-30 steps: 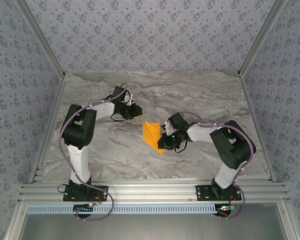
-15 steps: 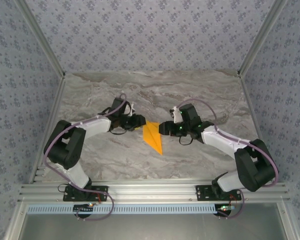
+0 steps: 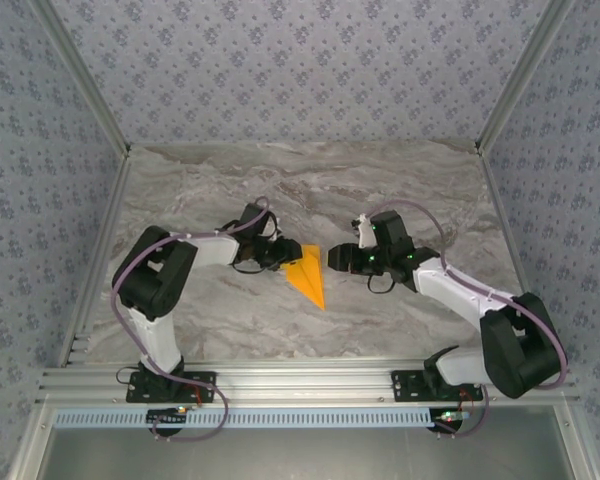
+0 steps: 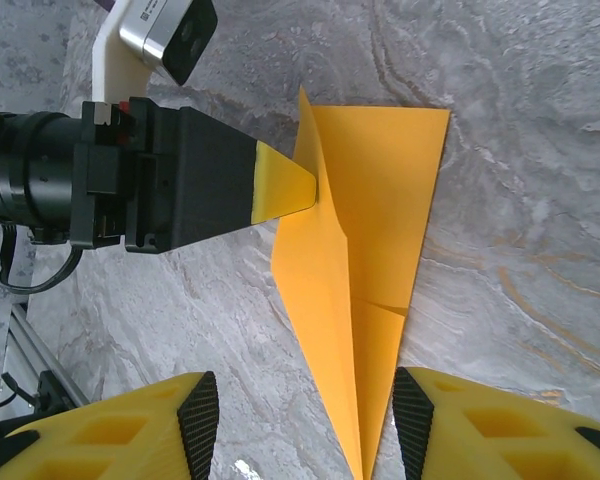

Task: Fold a paper plane with a square sheet of paper (fold left side to right side)
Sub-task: Turn over the paper at the center of the table.

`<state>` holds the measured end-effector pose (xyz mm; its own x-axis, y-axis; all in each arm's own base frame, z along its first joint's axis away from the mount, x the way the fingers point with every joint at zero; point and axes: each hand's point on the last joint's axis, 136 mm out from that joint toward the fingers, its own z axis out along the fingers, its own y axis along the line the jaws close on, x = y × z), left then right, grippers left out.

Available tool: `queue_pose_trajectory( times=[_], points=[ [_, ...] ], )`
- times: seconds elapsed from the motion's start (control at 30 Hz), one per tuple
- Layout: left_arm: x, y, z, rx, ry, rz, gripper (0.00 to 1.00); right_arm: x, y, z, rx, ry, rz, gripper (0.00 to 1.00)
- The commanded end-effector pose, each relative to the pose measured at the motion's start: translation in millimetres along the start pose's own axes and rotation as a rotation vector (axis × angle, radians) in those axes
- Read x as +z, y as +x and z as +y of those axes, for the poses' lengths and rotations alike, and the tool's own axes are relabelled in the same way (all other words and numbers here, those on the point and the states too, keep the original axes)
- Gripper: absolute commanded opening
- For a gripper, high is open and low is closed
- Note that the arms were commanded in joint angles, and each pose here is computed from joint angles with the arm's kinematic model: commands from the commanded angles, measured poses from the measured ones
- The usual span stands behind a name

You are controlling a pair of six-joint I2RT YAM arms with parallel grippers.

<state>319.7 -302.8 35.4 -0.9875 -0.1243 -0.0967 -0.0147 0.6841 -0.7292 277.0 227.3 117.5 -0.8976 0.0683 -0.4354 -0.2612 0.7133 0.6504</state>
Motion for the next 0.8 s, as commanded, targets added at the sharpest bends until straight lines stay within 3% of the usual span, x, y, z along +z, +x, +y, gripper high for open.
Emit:
queue_pose_trajectory(
  times=[0.0,0.33,0.47,0.6,0.77],
  points=[
    [6.1,-7.4,-15.5,0.026,0.026,-0.008,0.37,-7.0,3.6,-7.0,-0.003,0.019,-0.001,0.54],
    [21.3,-12.3,-31.2,0.047,0.048,0.01,0.37,-18.3,6.3,-17.4,0.021,0.032,-0.019,0.55],
    [19.9,-15.6,-40.7,0.058,0.066,-0.001,0.26,-21.4,6.8,-19.5,0.045,0.01,-0.026,0.57],
    [8.9,-19.0,-52.6,0.077,0.086,-0.028,0.13,-24.8,2.3,-15.0,0.088,-0.077,-0.055,0.69],
    [-15.5,-26.0,-79.3,0.106,0.131,-0.074,0.05,-29.3,-3.3,-10.0,0.156,-0.189,-0.073,0.95]
  ],
)
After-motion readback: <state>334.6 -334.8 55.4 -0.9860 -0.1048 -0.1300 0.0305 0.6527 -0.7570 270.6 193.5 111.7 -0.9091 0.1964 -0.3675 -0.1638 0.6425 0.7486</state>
